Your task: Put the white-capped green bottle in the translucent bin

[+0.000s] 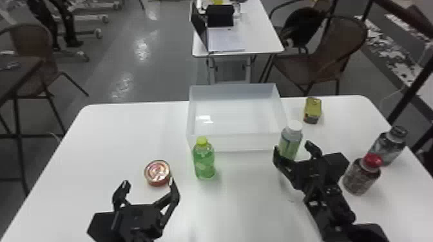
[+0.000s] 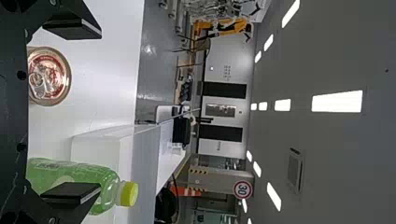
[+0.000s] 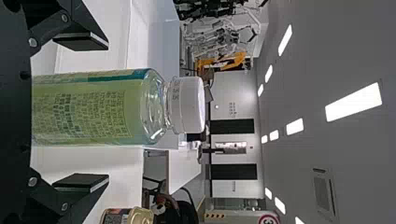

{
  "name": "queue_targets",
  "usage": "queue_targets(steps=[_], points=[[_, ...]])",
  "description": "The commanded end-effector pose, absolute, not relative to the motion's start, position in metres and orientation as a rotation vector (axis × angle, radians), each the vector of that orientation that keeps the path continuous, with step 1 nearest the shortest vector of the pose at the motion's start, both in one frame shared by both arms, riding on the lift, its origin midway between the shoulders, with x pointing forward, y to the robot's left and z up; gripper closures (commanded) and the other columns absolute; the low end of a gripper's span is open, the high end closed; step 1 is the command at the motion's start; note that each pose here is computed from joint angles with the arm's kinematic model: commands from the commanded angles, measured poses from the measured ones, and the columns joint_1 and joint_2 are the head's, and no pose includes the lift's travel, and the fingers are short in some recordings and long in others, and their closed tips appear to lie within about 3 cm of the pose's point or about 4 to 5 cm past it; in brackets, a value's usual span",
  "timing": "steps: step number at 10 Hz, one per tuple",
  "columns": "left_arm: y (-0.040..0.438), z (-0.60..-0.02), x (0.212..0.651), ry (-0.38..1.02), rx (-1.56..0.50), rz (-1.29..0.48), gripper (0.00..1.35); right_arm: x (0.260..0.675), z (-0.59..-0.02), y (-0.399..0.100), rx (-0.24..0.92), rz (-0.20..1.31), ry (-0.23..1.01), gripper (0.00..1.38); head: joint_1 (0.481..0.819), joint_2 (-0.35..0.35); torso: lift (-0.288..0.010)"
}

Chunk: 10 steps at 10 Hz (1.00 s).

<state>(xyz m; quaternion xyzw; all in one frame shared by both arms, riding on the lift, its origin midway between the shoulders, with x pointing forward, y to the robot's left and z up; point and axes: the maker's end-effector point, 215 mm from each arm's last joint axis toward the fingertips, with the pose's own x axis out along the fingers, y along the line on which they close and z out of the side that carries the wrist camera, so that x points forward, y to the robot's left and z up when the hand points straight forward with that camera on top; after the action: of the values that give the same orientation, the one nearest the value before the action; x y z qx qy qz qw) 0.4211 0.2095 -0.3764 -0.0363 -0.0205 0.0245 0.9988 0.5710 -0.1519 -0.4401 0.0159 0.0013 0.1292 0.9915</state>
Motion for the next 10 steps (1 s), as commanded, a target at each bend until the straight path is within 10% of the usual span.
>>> queue_targets(steps=[1,4,6,10], points=[[0.21,-0.378,0.42,-0.039,-0.075,0.049,0.15,0.575,-0.439,-0.147,-0.015,0.254,-0.001,0.28,0.695,0.064,-0.08],[0.212,-0.381,0.418,-0.033,-0.084,0.052,0.15,0.58,-0.444,-0.14,-0.056,0.276,0.01,0.41,0.695,0.075,-0.08],[0.214,-0.383,0.416,-0.03,-0.088,0.057,0.15,0.578,-0.447,-0.136,-0.077,0.281,0.014,0.99,0.695,0.081,-0.08],[0.211,-0.384,0.418,-0.024,-0.093,0.054,0.15,0.555,-0.403,-0.131,0.016,0.275,-0.052,1.04,0.695,0.085,-0.08]])
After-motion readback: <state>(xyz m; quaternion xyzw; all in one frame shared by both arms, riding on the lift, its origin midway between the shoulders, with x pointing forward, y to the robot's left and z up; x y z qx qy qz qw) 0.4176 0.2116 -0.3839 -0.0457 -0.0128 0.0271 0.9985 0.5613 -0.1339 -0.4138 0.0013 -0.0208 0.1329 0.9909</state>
